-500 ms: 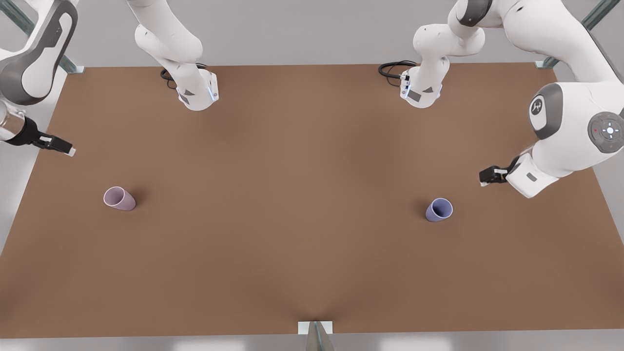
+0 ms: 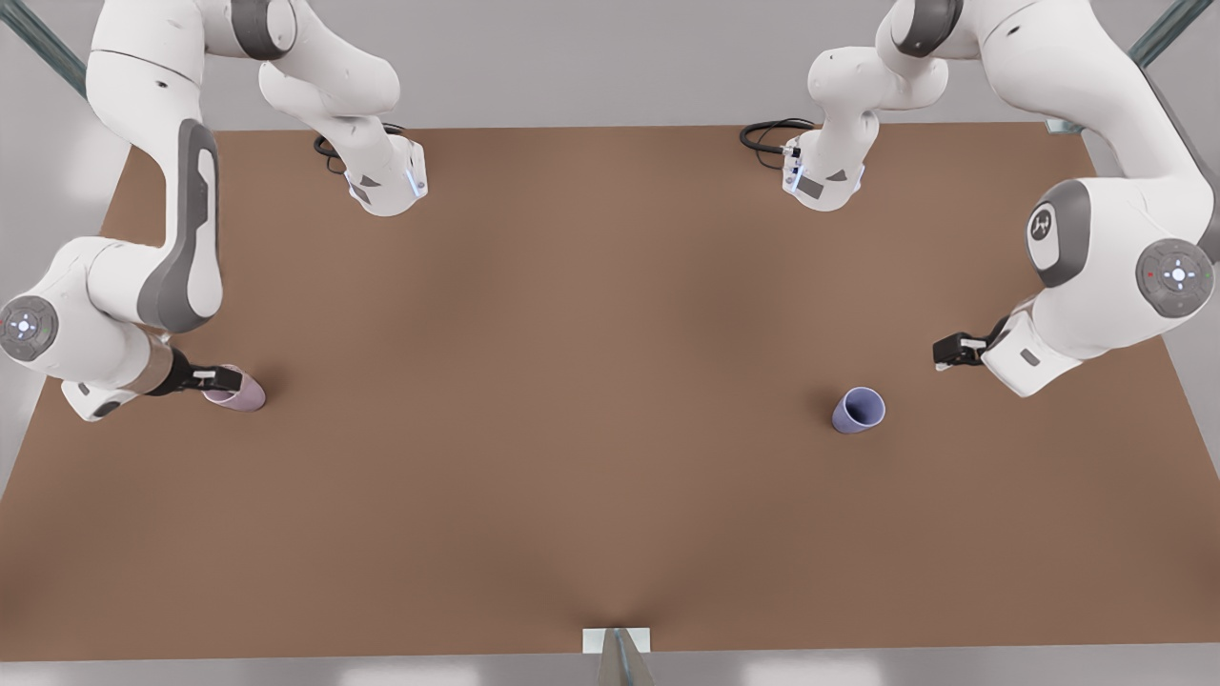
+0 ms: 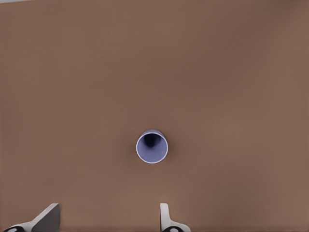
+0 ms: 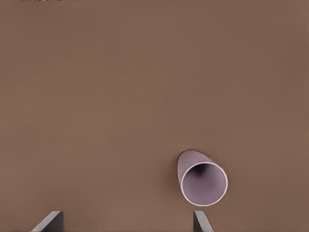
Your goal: Stack the cups, with the pink cup at the bottom and the purple cup at the top
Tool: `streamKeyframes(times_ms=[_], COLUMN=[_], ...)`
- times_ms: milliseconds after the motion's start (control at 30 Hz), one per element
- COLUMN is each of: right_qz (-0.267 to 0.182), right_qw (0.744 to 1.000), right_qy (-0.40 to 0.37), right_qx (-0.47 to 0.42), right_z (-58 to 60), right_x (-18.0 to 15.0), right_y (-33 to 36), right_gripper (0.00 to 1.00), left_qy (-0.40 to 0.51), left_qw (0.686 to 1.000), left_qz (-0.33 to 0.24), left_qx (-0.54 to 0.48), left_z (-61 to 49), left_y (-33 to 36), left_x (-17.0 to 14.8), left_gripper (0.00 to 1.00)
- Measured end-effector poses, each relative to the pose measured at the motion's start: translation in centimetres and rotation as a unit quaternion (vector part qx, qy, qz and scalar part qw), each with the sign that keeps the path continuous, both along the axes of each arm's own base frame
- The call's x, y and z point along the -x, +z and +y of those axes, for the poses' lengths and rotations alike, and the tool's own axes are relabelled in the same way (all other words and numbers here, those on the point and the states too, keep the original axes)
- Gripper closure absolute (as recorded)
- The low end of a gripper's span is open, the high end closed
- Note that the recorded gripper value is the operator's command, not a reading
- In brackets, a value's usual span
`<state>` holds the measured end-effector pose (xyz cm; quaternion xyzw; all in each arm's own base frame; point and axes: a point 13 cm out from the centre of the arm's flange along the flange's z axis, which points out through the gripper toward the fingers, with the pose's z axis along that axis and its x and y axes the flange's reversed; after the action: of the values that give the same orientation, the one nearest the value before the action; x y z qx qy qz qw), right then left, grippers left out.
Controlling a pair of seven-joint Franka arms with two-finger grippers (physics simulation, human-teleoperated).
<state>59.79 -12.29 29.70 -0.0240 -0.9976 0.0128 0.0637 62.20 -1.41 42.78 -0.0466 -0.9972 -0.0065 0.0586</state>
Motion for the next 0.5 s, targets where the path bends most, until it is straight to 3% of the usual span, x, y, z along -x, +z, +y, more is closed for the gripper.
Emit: streamKeyframes(times_ms=[133, 233, 500], right_qz=[0.004, 0.007, -0.027], right_qw=[1.000, 0.999, 0.999], right_qy=[-0.012, -0.035, -0.043], right_qx=[0.000, -0.003, -0.010], right_z=[-2.6, -6.2, -12.0], right_x=[-0.6, 1.3, 1.5], right_y=[-3.8, -7.0, -11.5], right_gripper=[0.00, 0.00, 0.00], left_qy=[-0.001, -0.002, -0.003], left_qw=[1.000, 1.000, 1.000], left_qz=[0.004, 0.009, 0.014], left_qx=[0.000, 0.000, 0.000], left_z=[0.1, 0.1, 0.2], left_y=[-0.4, -0.9, -1.5], left_x=[0.0, -0.1, -0.1], left_gripper=[0.00, 0.00, 0.00])
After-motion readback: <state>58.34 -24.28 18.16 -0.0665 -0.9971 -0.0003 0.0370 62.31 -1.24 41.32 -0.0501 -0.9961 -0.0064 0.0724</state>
